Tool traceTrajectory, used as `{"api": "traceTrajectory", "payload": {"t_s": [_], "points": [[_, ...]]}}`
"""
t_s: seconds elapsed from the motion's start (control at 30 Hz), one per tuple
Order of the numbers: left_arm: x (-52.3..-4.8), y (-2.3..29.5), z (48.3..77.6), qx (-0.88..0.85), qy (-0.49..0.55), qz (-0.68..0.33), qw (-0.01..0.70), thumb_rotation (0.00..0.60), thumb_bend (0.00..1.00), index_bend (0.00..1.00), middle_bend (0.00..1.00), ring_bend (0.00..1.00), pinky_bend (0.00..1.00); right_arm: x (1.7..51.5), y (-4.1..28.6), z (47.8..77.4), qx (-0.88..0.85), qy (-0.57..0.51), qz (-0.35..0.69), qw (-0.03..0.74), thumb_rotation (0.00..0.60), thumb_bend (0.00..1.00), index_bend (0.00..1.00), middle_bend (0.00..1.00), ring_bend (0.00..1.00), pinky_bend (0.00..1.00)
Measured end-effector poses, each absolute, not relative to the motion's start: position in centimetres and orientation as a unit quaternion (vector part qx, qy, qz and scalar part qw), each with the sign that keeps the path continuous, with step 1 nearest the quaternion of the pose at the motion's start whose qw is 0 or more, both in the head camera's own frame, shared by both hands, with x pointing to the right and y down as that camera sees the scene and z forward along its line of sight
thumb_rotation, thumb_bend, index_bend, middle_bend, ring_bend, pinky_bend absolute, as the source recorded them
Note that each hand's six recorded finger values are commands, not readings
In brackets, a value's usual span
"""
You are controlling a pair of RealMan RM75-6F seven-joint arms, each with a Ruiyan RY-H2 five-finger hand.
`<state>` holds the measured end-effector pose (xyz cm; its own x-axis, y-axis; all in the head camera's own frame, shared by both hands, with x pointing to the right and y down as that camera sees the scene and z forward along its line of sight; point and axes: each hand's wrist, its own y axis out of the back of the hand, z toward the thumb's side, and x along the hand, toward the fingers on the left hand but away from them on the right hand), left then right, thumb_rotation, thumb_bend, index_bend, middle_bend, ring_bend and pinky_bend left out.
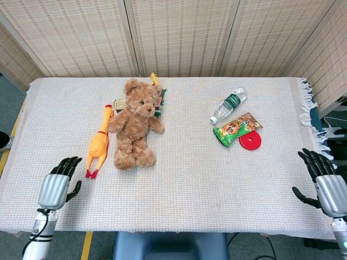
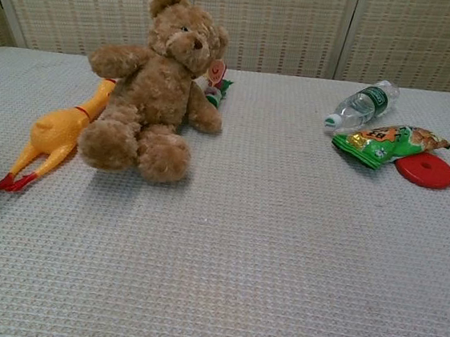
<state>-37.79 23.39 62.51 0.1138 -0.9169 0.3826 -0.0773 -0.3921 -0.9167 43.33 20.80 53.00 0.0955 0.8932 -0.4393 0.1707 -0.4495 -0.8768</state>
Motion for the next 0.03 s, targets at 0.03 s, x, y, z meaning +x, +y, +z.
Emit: {"api": "traceTrajectory", "payload": {"t_s": [0.03], "points": [[-38.00, 23.76, 62.27, -0.638, 0.392, -0.538, 0.386, 0.600, 0.41, 0.17, 0.16, 0.14, 0.36, 43.25, 20.86, 53.13, -0.660, -0.401, 0.540, 0.336, 0.600, 0.17, 0.00, 0.01, 0.00, 0.06]]}}
